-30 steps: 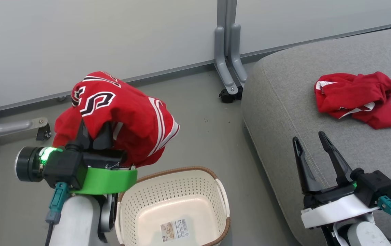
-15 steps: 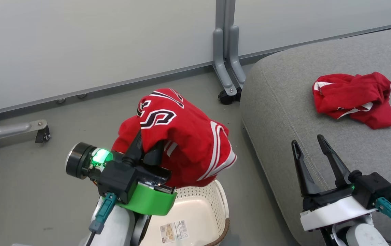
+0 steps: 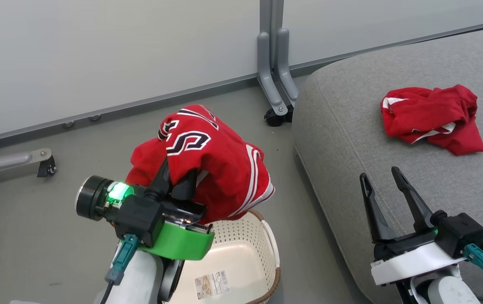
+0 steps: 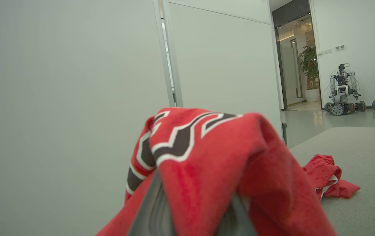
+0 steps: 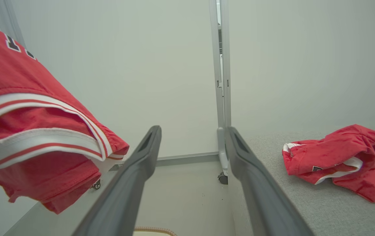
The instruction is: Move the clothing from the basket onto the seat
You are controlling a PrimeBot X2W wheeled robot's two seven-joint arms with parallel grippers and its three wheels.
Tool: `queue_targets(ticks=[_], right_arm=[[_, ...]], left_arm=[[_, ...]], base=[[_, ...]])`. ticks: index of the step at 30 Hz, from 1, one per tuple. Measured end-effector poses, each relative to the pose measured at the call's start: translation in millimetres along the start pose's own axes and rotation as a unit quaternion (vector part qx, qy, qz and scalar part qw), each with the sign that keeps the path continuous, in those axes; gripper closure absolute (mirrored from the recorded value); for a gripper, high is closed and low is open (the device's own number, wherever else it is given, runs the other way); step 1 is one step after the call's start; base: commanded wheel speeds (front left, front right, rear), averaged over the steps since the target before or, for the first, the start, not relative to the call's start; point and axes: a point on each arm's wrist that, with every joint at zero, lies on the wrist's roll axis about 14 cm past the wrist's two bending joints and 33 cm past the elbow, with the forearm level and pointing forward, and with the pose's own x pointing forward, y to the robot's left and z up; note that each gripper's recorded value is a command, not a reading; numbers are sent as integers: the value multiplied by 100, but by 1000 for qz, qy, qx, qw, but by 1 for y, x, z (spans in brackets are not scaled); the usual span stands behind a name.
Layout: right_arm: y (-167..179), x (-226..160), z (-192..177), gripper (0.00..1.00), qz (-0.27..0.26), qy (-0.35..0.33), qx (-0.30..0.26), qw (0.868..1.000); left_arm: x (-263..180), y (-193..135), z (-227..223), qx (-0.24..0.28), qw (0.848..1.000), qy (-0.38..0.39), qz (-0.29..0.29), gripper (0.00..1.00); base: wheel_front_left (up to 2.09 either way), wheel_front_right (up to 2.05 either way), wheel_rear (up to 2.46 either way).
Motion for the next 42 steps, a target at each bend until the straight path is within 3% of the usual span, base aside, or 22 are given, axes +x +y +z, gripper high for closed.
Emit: queue_targets(ticks=[10,20,32,36,42], right_arm=[[3,1,-6,0,7,9,-2,1000],[36,4,-11,0,86,23,-23,996],[125,1,-11,0,257,18,-43,965],[142,3,-10,0,287,11,-48,957],[153,11,-15,0,297,14,-46,954]], left_arm=[[-2,7,-10,1,1000,14,13,100],[-1,10,-26,5,999,35,15,100],[-2,6,-36,1,999,50,9,100],[-4,2,-39,3,998,56,2,100],[-6,-6,-45,6,998,67,-7,100]], base=[[0,0,0],[0,0,0],[0,0,0],[0,0,0],[0,0,0]])
